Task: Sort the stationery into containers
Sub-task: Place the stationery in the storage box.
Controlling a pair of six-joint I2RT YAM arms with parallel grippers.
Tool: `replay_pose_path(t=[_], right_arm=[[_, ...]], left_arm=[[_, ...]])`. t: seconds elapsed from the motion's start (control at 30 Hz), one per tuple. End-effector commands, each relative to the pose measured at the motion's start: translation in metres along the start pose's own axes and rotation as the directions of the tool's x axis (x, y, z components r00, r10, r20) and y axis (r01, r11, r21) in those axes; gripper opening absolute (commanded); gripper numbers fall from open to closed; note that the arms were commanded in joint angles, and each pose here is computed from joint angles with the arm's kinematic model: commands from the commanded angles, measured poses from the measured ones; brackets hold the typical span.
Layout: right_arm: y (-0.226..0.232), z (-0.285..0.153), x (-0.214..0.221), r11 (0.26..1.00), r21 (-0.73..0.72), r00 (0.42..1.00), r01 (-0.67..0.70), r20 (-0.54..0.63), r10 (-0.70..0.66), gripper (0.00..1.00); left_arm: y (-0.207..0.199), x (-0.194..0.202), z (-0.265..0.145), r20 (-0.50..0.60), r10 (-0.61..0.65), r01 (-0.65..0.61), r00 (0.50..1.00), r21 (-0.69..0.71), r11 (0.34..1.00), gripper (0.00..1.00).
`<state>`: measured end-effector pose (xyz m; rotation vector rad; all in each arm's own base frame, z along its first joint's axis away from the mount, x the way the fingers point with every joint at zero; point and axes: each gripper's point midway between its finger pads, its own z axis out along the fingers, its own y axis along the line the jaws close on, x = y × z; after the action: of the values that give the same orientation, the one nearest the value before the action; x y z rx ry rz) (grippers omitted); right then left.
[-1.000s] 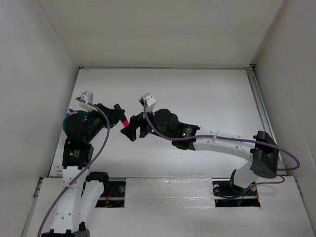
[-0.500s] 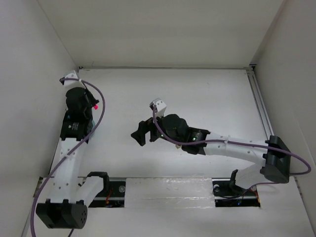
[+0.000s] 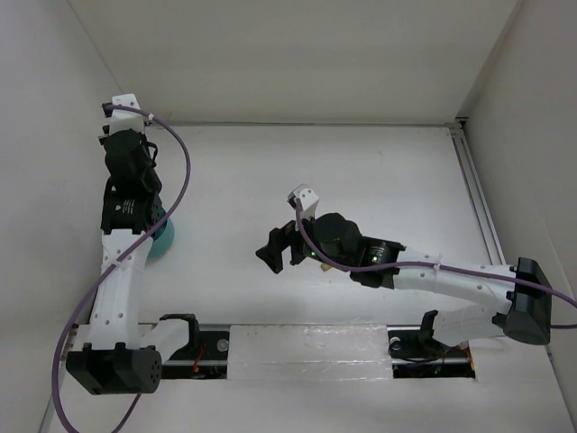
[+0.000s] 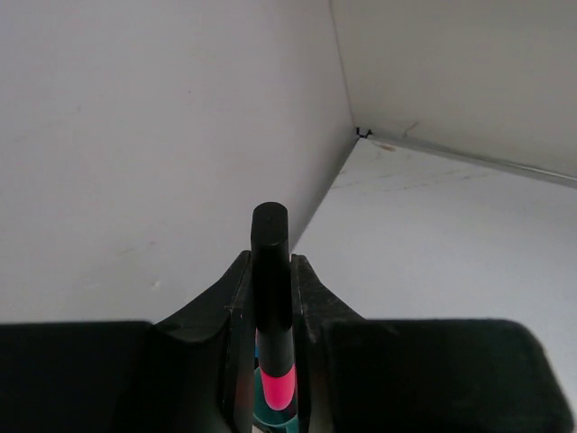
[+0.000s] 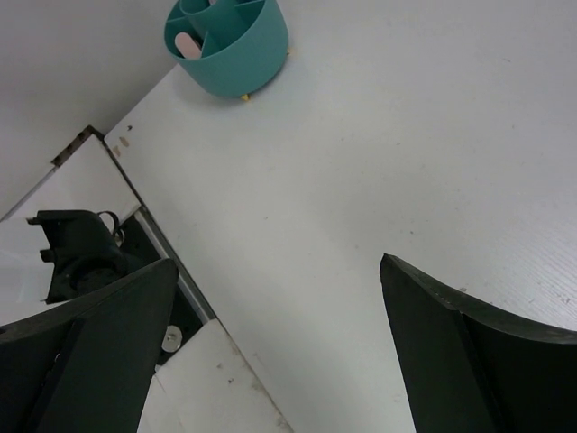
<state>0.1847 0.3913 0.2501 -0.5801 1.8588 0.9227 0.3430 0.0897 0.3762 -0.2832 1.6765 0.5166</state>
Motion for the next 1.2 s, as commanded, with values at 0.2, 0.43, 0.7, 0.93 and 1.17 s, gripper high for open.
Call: replay_pose_path(t=[0.2, 0.43, 0.7, 0.93, 1.17], right_arm=[[0.008, -0.006, 0.016, 0.997, -0.074, 0.999, 0.024, -0.044, -0.028, 1.0], [0.012, -0.007, 0.028, 0.993, -0.114, 0.997, 0.023, -0.075, -0.032, 1.0], [0.01, 0.001, 0.043, 0.994, -0.109, 0.993, 0.025, -0.115, -0.038, 1.0], [0.006, 0.013, 0.068, 0.994, -0.106, 0.982, 0.028, -0.184, -0.047, 1.0], [0.004, 0.022, 0.087, 0.994, -0.106, 0.97, 0.019, -0.239, -0.044, 1.0]], left_arm=[[0.046, -0.001, 0.011, 0.001, 0.176, -0.168, 0.984, -0.289, 0.942, 0.0], [0.089, 0.002, 0.022, 0.036, 0.017, -0.002, 0.999, -0.382, 0.924, 0.0], [0.073, 0.061, 0.045, -0.061, 0.0, -0.023, 0.998, -0.379, 0.925, 0.0], [0.077, 0.09, 0.046, -0.039, -0.062, 0.038, 0.997, -0.458, 0.888, 0.0], [0.071, 0.093, 0.051, -0.03, -0.094, 0.071, 0.995, -0.438, 0.896, 0.0]])
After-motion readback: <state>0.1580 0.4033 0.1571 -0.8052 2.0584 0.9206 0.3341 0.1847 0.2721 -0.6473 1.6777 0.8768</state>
